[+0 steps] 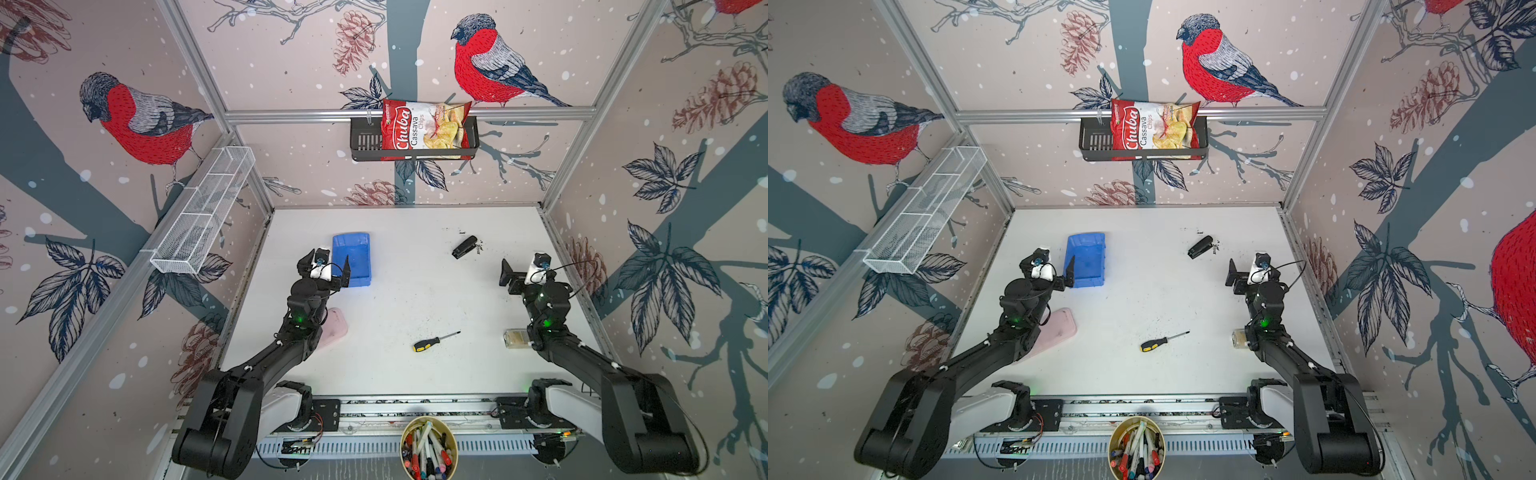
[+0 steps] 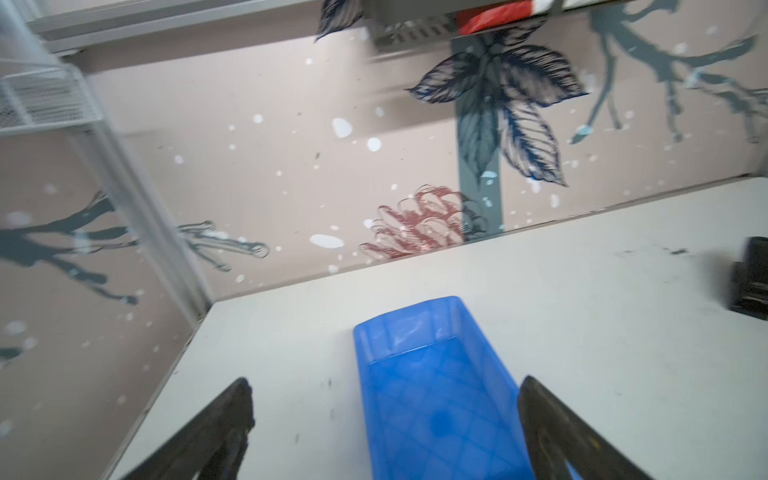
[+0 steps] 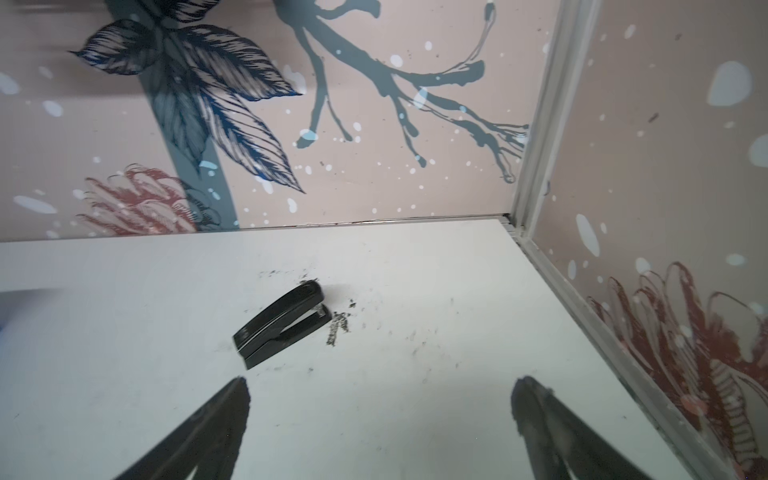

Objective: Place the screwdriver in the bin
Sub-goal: 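Move the left gripper toward the screwdriver while the right gripper advances to the center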

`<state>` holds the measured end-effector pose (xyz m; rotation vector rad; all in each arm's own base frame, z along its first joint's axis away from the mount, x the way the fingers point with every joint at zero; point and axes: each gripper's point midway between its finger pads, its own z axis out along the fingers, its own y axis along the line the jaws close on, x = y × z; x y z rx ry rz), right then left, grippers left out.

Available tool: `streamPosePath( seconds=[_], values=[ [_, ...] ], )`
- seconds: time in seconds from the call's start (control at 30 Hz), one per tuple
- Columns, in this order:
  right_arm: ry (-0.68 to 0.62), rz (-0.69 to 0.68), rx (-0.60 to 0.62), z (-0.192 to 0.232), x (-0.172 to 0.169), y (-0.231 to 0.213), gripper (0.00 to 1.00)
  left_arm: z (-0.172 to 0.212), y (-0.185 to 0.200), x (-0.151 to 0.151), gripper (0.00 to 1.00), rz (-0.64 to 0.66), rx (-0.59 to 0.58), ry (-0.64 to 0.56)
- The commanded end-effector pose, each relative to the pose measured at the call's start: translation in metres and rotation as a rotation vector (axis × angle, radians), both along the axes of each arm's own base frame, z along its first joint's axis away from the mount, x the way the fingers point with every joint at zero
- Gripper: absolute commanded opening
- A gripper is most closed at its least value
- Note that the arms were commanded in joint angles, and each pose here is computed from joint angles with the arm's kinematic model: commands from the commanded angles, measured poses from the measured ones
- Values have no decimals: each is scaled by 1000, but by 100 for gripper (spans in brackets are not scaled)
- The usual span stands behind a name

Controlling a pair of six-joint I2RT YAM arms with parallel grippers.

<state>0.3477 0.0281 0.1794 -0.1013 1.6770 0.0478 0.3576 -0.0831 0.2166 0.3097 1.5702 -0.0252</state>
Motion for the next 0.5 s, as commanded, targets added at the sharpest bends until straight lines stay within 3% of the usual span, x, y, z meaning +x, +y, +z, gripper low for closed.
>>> streamPosePath(
  seconds=[0.0, 0.47],
  values=[
    [62, 176, -81, -9, -13, 29, 99, -16, -33, -14, 98, -175, 66, 94],
    [212, 605, -276, -15, -88, 87, 100, -33, -149, -73, 98, -591, 92, 280]
  ],
)
